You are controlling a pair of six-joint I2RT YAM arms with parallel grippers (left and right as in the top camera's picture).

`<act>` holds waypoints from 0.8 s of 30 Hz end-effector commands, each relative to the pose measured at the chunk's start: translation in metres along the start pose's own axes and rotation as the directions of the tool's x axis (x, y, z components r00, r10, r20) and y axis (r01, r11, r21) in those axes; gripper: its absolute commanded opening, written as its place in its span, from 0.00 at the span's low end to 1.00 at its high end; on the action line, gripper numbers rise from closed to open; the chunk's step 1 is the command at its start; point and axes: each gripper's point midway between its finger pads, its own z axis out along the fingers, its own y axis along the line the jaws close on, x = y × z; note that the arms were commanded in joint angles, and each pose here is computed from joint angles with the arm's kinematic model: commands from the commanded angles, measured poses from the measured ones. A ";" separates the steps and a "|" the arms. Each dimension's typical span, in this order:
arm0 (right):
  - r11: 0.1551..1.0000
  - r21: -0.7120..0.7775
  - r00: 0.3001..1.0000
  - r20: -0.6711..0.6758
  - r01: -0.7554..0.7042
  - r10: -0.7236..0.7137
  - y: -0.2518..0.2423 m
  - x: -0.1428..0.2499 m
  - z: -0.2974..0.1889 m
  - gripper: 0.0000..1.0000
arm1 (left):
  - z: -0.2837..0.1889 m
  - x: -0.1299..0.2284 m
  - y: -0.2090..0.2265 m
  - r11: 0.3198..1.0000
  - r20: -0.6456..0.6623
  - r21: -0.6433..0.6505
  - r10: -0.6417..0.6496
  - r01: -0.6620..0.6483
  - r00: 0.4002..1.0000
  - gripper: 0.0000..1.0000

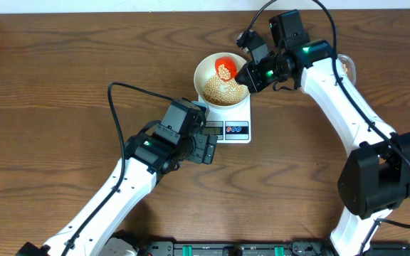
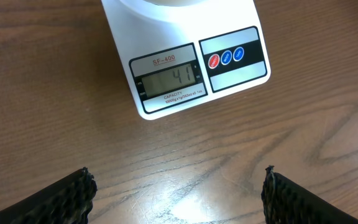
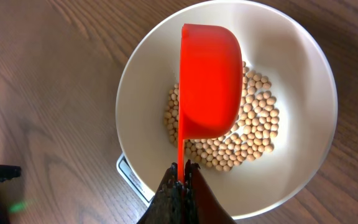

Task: Scoop item into bowl and weigh 50g on scale
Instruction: 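Hold the red scoop tilted over the white bowl, shaking beans out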

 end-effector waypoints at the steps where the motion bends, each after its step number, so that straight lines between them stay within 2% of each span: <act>1: 1.000 -0.017 0.999 0.039 0.004 -0.003 0.008 -0.012 -0.012 0.01 | 0.002 0.001 0.003 1.000 -0.003 -0.017 0.003 -0.003 1.000 0.88; 6: 1.000 -0.016 0.999 0.039 0.005 -0.005 0.007 -0.012 -0.012 0.01 | 0.002 0.001 0.003 1.000 -0.002 -0.017 0.003 -0.003 1.000 0.88; 11: 0.998 -0.004 0.997 0.030 0.069 -0.069 0.009 -0.011 -0.011 0.01 | 0.002 0.001 0.003 1.000 -0.002 -0.017 0.003 -0.003 1.000 0.88; 19: 0.970 0.183 0.986 -0.062 0.162 -0.153 -0.002 -0.001 -0.001 0.01 | 0.002 0.001 0.003 1.000 -0.002 -0.017 0.003 -0.003 1.000 0.88; 24: 0.949 0.248 0.980 -0.096 0.196 -0.177 -0.001 0.000 0.004 0.01 | 0.002 0.001 0.003 1.000 -0.002 -0.017 0.003 -0.003 1.000 0.88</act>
